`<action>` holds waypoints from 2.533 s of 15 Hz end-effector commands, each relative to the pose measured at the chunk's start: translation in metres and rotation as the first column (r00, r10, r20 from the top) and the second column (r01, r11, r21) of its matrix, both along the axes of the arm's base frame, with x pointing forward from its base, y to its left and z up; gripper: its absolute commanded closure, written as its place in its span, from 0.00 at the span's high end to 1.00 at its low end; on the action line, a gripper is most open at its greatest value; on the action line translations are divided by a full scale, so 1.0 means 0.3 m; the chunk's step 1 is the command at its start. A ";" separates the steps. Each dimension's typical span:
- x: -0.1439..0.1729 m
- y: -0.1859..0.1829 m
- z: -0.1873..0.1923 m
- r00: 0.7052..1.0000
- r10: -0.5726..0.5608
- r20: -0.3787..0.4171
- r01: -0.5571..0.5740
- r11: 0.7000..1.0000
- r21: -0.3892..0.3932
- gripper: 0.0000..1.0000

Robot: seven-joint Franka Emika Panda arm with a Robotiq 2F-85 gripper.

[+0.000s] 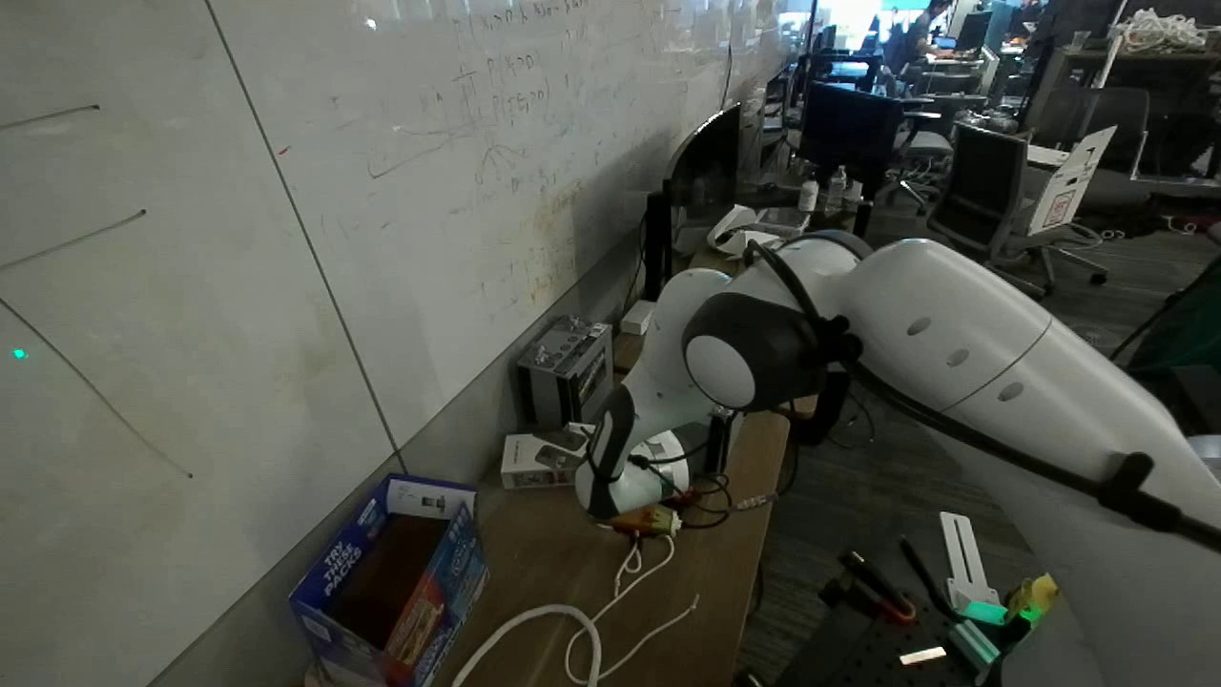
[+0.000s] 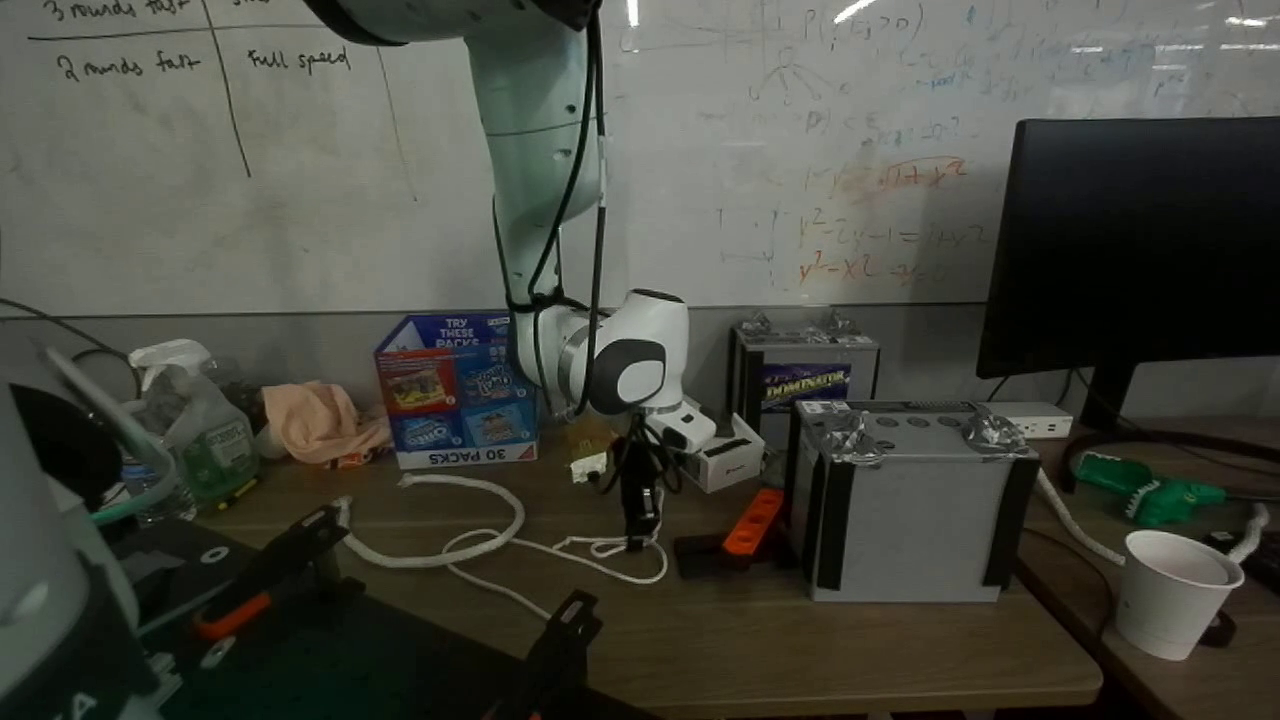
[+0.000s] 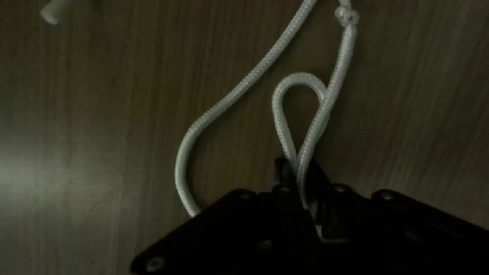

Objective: Put the ropes inside the box

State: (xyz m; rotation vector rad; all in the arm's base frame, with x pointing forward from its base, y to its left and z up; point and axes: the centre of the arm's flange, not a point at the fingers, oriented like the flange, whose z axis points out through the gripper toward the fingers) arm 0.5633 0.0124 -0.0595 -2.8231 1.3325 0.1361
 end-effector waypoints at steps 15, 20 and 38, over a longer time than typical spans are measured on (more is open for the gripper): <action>0.098 0.225 0.701 0.923 0.301 0.242 -0.330 0.939 0.092 0.05; 0.085 0.428 1.046 0.861 0.413 0.297 -0.459 0.882 0.107 0.05; 0.219 1.023 1.559 0.725 0.565 0.393 -0.667 0.718 0.197 0.05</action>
